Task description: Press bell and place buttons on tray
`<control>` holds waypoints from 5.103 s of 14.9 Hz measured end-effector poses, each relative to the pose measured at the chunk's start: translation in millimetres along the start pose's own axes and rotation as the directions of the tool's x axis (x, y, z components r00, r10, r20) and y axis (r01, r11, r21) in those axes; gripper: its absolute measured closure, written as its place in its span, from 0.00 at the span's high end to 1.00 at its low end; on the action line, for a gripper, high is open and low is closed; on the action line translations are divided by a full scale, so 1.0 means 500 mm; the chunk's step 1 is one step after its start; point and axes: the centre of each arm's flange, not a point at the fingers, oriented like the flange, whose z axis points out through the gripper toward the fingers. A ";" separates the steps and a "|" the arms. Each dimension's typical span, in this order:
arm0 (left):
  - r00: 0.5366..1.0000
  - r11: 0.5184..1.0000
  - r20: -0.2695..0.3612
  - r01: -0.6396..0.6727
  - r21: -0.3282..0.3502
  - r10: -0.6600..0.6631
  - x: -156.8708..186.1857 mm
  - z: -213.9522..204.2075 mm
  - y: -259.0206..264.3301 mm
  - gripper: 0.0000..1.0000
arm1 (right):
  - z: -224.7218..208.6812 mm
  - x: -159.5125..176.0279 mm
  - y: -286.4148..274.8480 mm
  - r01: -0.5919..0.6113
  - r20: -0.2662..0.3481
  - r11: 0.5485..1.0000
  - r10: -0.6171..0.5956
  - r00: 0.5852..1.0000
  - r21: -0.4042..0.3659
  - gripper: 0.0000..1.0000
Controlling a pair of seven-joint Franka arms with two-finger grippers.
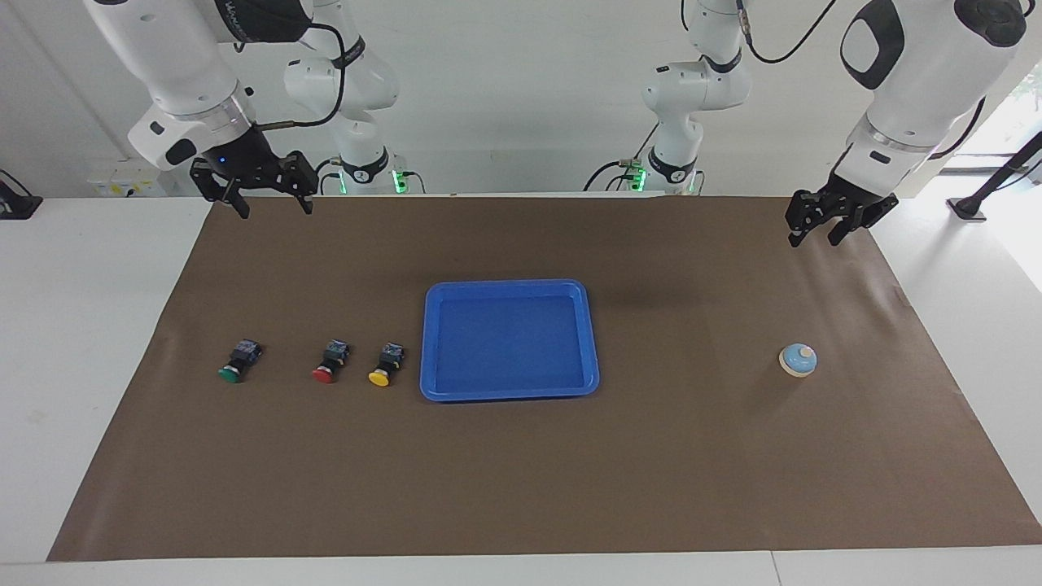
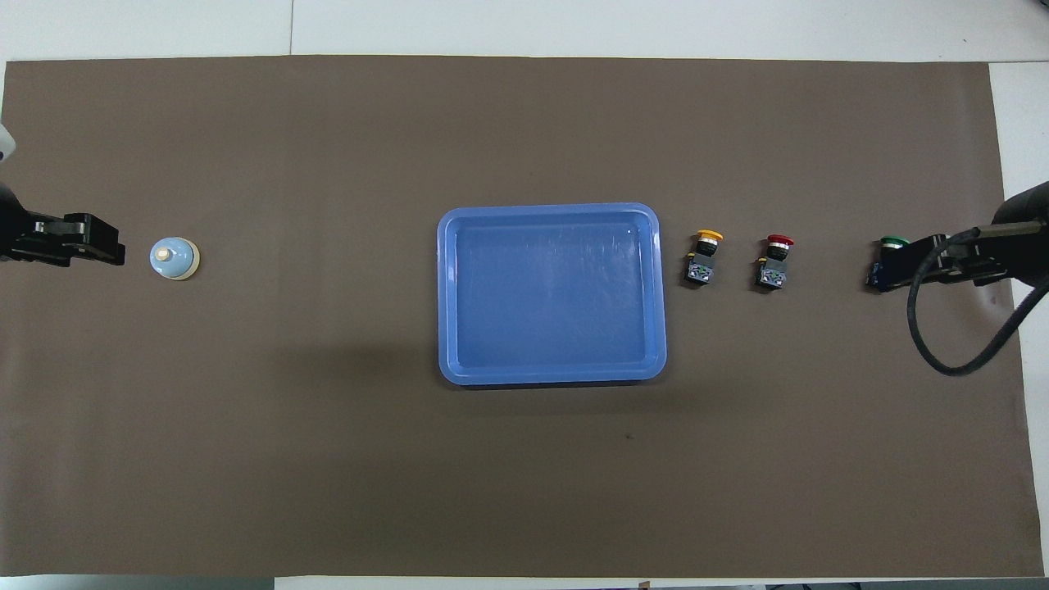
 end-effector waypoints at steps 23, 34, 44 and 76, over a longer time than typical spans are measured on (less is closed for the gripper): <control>0.989 0.989 0.039 0.145 -0.014 -0.144 0.126 0.438 -0.184 0.01 | 0.000 0.000 0.000 0.000 0.000 1.000 0.000 1.000 0.000 1.00; 0.990 0.993 0.092 0.112 -0.019 -0.110 0.127 0.400 -0.142 0.19 | 0.000 0.000 0.000 0.000 0.000 1.000 0.000 1.000 0.000 1.00; 0.987 0.997 0.142 0.079 -0.005 -0.078 0.040 0.077 -0.060 1.00 | 0.000 0.000 0.007 -0.007 0.000 1.000 0.007 1.000 0.001 1.00; 0.988 0.999 0.145 0.047 0.000 -0.046 -0.015 0.018 -0.020 1.00 | 0.620 0.198 -0.184 -0.115 -0.169 0.993 0.115 0.979 0.013 0.99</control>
